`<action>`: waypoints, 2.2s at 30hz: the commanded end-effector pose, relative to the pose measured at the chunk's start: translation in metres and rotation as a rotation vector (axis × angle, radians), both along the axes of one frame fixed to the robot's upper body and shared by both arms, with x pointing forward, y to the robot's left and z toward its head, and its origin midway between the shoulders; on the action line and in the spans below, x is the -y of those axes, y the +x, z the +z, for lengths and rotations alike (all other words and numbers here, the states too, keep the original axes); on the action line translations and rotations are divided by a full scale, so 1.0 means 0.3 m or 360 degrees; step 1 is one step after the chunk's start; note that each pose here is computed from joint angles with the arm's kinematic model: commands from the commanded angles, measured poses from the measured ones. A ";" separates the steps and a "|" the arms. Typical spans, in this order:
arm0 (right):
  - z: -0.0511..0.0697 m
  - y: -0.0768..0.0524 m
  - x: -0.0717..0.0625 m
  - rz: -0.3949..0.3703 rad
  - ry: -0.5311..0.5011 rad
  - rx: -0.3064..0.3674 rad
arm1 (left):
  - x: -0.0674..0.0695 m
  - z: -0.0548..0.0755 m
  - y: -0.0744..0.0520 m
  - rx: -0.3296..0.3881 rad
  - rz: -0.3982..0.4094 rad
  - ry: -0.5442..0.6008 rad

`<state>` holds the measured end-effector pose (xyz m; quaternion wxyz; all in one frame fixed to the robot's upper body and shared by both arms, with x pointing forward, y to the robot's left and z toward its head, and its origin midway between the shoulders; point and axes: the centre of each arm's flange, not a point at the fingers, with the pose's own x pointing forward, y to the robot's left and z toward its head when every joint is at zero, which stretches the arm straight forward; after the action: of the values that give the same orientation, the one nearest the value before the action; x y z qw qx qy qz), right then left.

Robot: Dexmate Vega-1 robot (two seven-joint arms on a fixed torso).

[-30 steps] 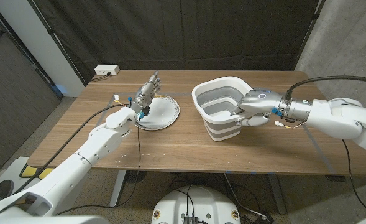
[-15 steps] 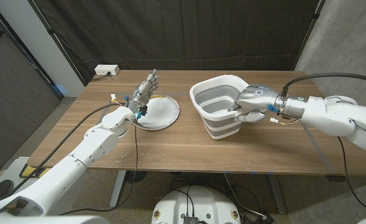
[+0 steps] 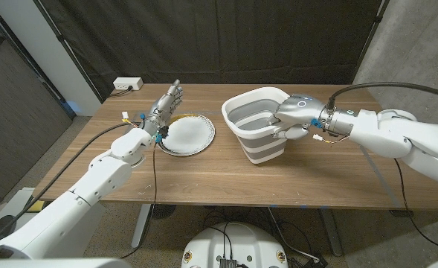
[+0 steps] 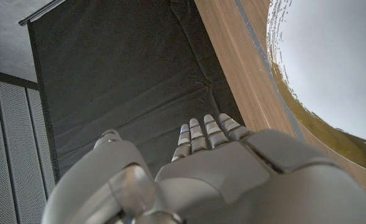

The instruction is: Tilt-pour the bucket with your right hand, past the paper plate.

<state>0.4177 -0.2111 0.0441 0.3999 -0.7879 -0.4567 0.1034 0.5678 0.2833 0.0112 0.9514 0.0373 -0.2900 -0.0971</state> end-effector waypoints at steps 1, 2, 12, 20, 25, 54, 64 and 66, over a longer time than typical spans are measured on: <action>0.040 0.004 -0.079 -0.0056 -0.0014 0.0059 | -0.048 -0.025 -0.050 0.0062 -0.0025 0.0000; 0.044 0.004 -0.089 -0.0061 -0.0026 0.0065 | -0.053 -0.027 -0.052 0.0064 -0.0028 0.0002; 0.087 -0.004 -0.175 -0.0072 -0.0124 0.0140 | -0.086 -0.052 -0.068 0.0067 -0.0047 0.0038; 0.126 0.000 -0.229 -0.0063 -0.0193 0.0205 | -0.107 -0.054 -0.087 0.0083 -0.0035 0.0036; 0.147 0.007 -0.250 -0.0053 -0.0213 0.0228 | -0.110 -0.048 -0.090 0.0092 -0.0039 0.0043; 0.208 0.134 -0.345 -0.0160 -0.0410 0.0477 | -0.101 -0.016 -0.123 0.0153 -0.0057 0.0085; 0.222 0.171 -0.359 -0.0212 -0.0511 0.0563 | -0.090 -0.029 -0.143 0.0155 -0.0061 0.0083; 0.227 0.178 -0.362 -0.0227 -0.0533 0.0581 | -0.088 -0.032 -0.148 0.0156 -0.0061 0.0086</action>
<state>0.4598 -0.1079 0.1067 0.2192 -0.8635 -0.4537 0.0205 0.5295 0.3121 0.0046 0.9333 0.0617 -0.3331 -0.1193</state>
